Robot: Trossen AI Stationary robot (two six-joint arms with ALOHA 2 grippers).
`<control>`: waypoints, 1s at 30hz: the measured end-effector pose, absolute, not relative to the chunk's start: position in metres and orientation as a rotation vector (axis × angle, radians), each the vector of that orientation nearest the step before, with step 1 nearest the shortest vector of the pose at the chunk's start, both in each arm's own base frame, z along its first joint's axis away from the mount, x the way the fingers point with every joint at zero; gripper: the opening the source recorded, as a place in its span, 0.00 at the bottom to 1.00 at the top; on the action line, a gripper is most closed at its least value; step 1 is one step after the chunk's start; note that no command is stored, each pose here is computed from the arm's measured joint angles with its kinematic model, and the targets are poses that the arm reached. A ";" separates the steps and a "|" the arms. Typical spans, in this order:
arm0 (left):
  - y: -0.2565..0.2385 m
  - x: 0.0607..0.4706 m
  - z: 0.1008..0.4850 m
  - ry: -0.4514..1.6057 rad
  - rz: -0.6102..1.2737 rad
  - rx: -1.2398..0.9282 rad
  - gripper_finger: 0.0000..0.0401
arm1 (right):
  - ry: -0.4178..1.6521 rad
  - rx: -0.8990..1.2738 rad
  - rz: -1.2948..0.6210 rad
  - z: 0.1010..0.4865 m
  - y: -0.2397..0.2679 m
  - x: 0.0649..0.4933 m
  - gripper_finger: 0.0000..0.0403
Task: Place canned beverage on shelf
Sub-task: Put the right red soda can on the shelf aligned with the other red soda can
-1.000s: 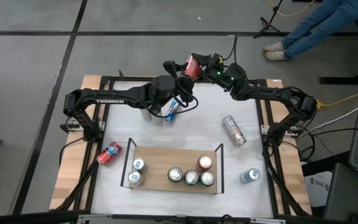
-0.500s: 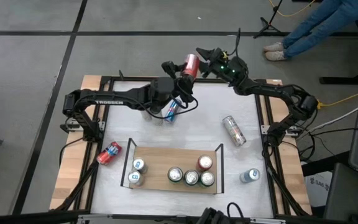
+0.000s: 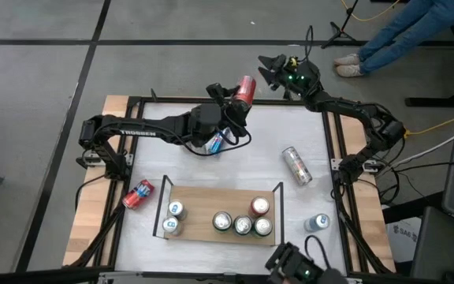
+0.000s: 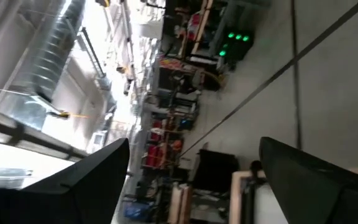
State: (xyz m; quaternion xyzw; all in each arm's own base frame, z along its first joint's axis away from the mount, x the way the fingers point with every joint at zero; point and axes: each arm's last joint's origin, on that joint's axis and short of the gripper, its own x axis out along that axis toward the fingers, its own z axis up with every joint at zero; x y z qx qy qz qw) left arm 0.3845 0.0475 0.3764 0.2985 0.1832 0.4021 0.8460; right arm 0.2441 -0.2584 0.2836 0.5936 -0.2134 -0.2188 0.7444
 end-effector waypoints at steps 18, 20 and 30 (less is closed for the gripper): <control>0.017 0.384 0.351 0.431 0.622 0.274 0.78 | -0.229 1.249 -0.428 0.271 -0.275 0.222 0.86; 0.013 0.383 0.346 0.459 0.589 0.226 0.78 | -0.199 1.246 -0.418 0.269 -0.274 0.222 0.86; 0.001 0.375 0.327 0.623 0.368 -0.052 0.78 | -0.087 1.190 -0.413 0.261 -0.272 0.222 0.86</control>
